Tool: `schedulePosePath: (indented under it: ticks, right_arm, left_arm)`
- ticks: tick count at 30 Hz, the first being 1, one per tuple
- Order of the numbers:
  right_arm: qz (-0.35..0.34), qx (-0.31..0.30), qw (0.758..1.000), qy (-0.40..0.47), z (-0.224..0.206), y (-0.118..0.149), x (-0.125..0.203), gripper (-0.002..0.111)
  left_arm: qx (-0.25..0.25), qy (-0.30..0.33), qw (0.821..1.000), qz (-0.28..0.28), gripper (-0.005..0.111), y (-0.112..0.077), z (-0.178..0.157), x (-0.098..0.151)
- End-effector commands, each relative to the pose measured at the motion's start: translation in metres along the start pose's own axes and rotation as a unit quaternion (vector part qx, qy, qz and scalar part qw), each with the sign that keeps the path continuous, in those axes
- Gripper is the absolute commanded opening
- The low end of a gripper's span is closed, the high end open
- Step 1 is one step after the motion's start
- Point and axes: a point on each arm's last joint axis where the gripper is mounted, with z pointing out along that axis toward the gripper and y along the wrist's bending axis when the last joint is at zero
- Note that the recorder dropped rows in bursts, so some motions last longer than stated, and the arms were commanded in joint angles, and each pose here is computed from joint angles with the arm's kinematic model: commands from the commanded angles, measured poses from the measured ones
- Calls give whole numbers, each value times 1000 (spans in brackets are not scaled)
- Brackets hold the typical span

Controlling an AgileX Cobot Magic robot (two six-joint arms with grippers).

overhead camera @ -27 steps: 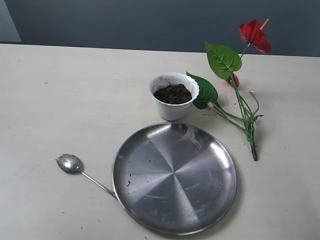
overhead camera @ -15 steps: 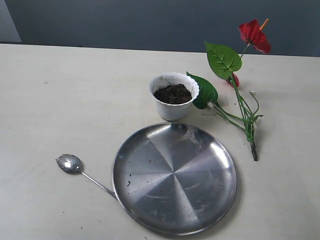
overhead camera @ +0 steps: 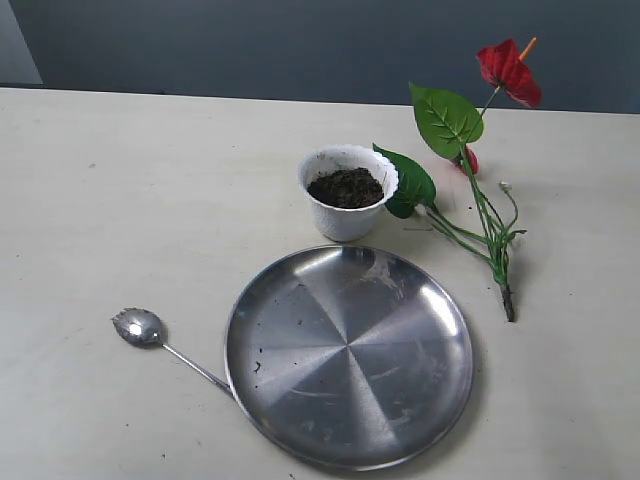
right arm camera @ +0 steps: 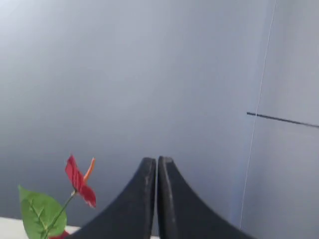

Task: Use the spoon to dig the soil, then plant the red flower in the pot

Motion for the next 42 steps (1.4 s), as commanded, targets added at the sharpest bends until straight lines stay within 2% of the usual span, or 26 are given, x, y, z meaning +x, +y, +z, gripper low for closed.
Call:
schedulePosePath:
  ticks: [1,4,6,8,9,11,14,19,22,25,26,27,28,30,33,37,40,42]
  right_arm:
    - [12,-1,997,-74,-1,0,-13,3]
    - [48,3,990,-136,-4,-1,-24,3]
    - [107,13,975,-193,-7,-6,-33,3]
    - [250,33,944,-214,-9,-15,-35,3]
    - [384,44,903,-189,-7,-20,-27,3]
    - [507,57,853,-113,-3,-19,-12,3]
    - [544,59,835,-55,-2,-14,-2,1]
    - [546,61,834,-45,-2,-13,0,1]
    - [551,51,826,-108,-3,-18,-11,1]
    - [582,44,791,-182,-7,-25,-21,1]
    - [584,40,788,-189,-7,-26,-22,1]
    - [572,33,799,-185,-6,-24,-25,1]
    - [549,24,819,-168,-2,-22,-32,1]
    - [442,11,895,-64,17,-14,-50,1]
    - [296,14,955,17,45,-17,-81,1]
    - [174,15,983,63,103,-26,-118,1]
    - [105,-34,991,70,154,-19,-140,1]
    - [59,-85,991,79,190,0,-149,1]
  left_arm:
    - [2,-10,1000,-7,1,0,0,-2]
    - [2,-10,1000,-7,1,0,0,-2]
    - [2,-10,1000,-7,1,0,0,-2]
    - [2,-10,1000,-7,1,0,0,-2]
    - [2,-10,1000,-7,1,0,0,-2]
    - [2,-10,1000,-7,1,0,0,-2]
    - [2,-10,1000,-7,1,0,0,-2]
    - [2,-10,1000,-7,1,0,0,-2]
    - [2,-10,1000,-7,1,0,0,-2]
    - [2,-10,1000,-7,1,0,0,-2]
    - [2,-10,1000,-7,1,0,0,-2]
    - [2,-10,1000,-7,1,0,0,-2]
    - [2,-10,1000,-7,1,0,0,-2]
    - [2,-10,1000,-7,1,0,0,-2]
    - [2,-10,1000,-7,1,0,0,-2]
    - [2,-10,1000,-7,1,0,0,-2]
    - [2,-10,1000,-7,1,0,0,-2]
    - [2,-10,1000,-7,1,0,0,-2]
